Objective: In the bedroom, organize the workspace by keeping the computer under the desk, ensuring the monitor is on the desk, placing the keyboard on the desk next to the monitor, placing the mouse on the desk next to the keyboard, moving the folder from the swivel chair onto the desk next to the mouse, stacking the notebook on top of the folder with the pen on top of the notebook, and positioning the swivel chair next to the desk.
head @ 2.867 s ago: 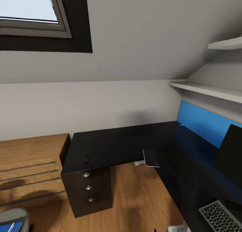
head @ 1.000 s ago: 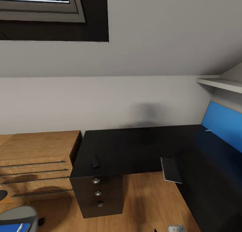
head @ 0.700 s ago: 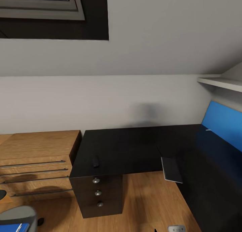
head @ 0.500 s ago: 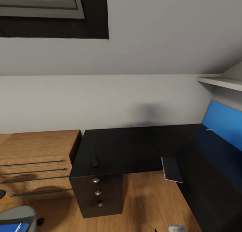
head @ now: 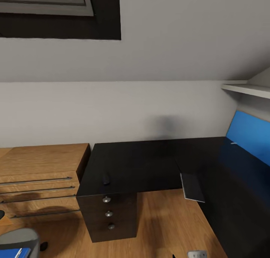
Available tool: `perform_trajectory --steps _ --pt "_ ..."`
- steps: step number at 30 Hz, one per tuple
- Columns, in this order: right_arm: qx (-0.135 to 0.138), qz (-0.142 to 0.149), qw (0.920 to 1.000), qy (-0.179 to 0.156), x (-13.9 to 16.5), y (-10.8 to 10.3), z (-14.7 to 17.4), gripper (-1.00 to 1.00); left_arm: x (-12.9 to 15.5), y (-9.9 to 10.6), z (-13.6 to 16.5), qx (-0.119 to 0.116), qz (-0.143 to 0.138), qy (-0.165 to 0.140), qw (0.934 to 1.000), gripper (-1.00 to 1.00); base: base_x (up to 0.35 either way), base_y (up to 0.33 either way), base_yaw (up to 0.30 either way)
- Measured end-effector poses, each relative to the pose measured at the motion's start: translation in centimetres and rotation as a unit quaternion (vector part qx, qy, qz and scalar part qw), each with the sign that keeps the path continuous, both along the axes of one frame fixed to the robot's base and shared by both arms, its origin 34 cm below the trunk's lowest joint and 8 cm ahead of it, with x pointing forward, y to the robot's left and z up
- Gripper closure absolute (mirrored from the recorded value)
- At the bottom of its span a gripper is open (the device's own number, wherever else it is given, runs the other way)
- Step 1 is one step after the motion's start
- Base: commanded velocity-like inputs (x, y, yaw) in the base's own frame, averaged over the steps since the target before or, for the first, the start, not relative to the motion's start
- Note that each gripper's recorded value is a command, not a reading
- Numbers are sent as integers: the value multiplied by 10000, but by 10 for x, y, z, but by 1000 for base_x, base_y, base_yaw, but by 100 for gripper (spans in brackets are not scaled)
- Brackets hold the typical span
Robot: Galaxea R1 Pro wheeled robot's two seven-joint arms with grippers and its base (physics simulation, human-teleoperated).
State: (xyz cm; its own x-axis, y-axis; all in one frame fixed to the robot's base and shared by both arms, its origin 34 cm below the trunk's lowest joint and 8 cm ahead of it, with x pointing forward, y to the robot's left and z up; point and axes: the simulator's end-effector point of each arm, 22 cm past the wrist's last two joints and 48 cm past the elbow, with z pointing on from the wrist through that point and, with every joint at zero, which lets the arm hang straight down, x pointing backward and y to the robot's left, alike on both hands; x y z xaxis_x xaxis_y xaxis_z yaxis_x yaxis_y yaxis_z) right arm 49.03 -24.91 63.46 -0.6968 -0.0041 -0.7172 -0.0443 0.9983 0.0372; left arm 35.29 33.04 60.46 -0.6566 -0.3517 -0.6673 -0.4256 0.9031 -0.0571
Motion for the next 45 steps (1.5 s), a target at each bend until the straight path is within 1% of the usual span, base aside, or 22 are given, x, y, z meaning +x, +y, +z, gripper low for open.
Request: perform_trajectory --steps 4,13,23,26,27,29,33,36,38,41,44,45 --pt "-2 -2 10000 -1 1 0 -5 -100 -1 -1 -7 -32 -4 55 10000 -100 0 0 0" --pt "1 3 10000 -2 2 0 -16 -100 0 -2 -19 -51 -9 77 10000 -100 0 0 0" --pt "1 -106 9999 2 4 -3 -30 -100 2 -1 -32 -42 -13 67 10000 -100 0 0 0" --pt "-61 -272 9996 -1 5 -10 -34 -100 3 -1 -36 -41 -13 65 10000 -100 0 0 0" --pt "-124 -427 9990 -3 5 -16 -35 -100 3 -1 -37 -40 -13 64 10000 -100 0 0 0" --pt "-191 -572 9982 -28 8 -22 -36 -100 3 -1 -40 -40 -13 61 10000 -100 0 0 0" --pt "-191 -710 9970 -226 24 -24 -32 -100 4 -1 -45 -36 -13 50 10000 -100 0 0 0" --pt "-76 -785 9958 -462 44 -20 -24 -100 5 -1 -49 -34 -16 45 10000 -100 0 0 0" --pt "30 -907 9939 -625 57 -19 -18 -100 5 -1 -52 -32 -16 42 10000 -100 0 0 0" --pt "217 -1171 9896 -810 73 -21 -10 -100 5 -1 -57 -29 -17 36 10000 -100 0 0 0" --pt "426 -1425 9849 -889 85 -23 -7 -100 6 -1 -61 -27 -18 30 10000 -100 0 0 0" --pt "584 -1560 9820 -889 92 -21 -4 -100 6 -1 -62 -28 -20 29 10000 -100 0 0 0"
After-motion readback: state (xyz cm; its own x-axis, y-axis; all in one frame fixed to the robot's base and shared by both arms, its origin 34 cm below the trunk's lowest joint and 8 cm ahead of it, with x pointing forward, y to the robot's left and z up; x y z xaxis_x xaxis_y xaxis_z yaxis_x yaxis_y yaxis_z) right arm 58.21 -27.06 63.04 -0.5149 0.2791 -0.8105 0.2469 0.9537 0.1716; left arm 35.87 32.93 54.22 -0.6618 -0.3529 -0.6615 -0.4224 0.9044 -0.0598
